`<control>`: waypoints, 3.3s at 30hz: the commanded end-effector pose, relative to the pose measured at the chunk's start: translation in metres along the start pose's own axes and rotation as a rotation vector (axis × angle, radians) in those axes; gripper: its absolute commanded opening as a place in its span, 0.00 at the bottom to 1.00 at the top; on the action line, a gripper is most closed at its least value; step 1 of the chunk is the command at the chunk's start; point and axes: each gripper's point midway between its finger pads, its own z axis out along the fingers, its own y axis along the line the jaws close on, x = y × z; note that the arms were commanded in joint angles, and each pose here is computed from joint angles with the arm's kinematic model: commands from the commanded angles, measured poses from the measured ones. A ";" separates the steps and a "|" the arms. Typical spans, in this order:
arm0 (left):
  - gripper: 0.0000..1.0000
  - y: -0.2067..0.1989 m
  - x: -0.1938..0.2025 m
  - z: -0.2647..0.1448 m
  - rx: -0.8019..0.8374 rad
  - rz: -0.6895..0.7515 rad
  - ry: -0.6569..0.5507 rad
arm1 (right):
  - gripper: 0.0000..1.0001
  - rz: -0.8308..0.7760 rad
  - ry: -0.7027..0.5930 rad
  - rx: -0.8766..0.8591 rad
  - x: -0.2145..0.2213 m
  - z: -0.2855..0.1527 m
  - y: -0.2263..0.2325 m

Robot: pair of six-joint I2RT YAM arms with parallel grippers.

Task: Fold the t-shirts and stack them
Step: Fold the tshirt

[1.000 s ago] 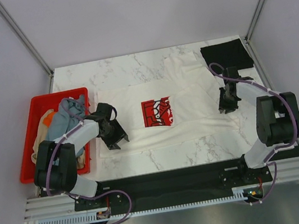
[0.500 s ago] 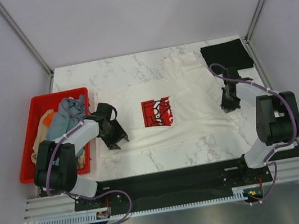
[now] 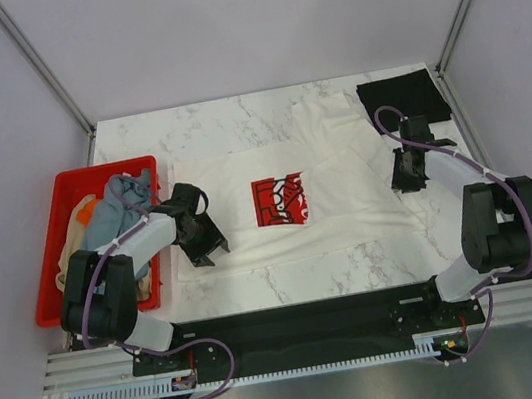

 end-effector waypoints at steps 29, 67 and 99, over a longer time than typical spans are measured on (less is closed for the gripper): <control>0.62 0.036 0.002 0.020 -0.151 -0.026 -0.036 | 0.00 0.001 -0.049 0.165 -0.009 0.023 -0.027; 0.61 0.042 -0.051 0.015 -0.269 -0.107 -0.151 | 0.25 0.352 0.092 0.423 0.083 0.006 -0.084; 0.61 0.048 -0.040 -0.008 -0.238 -0.083 -0.176 | 0.28 -0.016 -0.229 0.004 -0.021 -0.034 0.199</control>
